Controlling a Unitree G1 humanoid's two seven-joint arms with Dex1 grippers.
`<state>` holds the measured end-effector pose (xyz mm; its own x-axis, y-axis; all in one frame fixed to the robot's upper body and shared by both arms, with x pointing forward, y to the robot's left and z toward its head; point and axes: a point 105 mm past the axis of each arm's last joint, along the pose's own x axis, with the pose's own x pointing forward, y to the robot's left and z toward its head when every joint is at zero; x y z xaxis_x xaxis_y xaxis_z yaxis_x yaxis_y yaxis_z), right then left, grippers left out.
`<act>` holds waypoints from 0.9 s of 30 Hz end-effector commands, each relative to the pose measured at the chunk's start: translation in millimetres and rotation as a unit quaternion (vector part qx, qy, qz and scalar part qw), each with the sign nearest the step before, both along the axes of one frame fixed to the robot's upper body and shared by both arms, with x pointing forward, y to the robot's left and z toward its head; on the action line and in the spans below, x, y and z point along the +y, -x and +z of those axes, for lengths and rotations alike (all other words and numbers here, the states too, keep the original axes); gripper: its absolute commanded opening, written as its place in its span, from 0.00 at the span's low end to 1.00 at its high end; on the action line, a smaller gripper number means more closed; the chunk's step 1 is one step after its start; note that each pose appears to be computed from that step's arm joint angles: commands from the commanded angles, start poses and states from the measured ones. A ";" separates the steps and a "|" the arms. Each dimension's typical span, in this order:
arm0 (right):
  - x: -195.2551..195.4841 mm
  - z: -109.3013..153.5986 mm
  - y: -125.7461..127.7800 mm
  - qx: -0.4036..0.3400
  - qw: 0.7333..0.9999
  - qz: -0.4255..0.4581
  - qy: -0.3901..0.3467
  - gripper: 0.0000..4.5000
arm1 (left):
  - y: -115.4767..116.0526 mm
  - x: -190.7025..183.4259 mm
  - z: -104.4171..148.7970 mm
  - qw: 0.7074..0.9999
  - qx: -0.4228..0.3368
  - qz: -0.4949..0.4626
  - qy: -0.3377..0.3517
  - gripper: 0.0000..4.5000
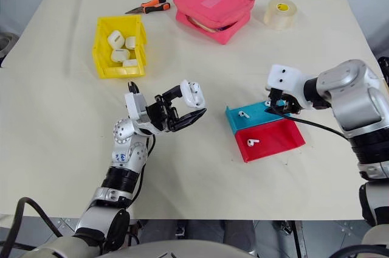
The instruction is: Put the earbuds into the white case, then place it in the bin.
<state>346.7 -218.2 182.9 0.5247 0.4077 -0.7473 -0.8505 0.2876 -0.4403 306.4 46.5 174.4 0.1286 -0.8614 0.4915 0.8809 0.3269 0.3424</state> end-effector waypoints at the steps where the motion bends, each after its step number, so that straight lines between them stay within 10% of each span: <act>1: -9.4 12.8 1.5 -0.019 1.000 -0.001 0.004 0.63 | 1.6 -1.9 8.6 1.000 -0.020 0.000 0.007 0.62; 5: -16.2 14.5 -3.3 -0.035 0.999 -0.013 0.018 0.91 | 1.3 -2.7 8.6 1.000 -0.021 0.001 0.008 0.62; 15: 2.3 13.9 -4.7 -0.034 0.999 0.019 0.005 0.91 | 0.7 -2.3 9.1 1.000 -0.022 0.003 0.010 0.62; 20: 23.0 14.0 -0.7 -0.009 0.999 0.021 -0.032 0.63 | 1.7 -1.0 8.3 1.000 -0.021 0.006 0.009 0.62; 27: 49.4 10.5 5.0 0.018 0.997 0.024 -0.068 0.63 | 3.9 0.2 7.3 1.000 -0.020 0.010 0.010 0.62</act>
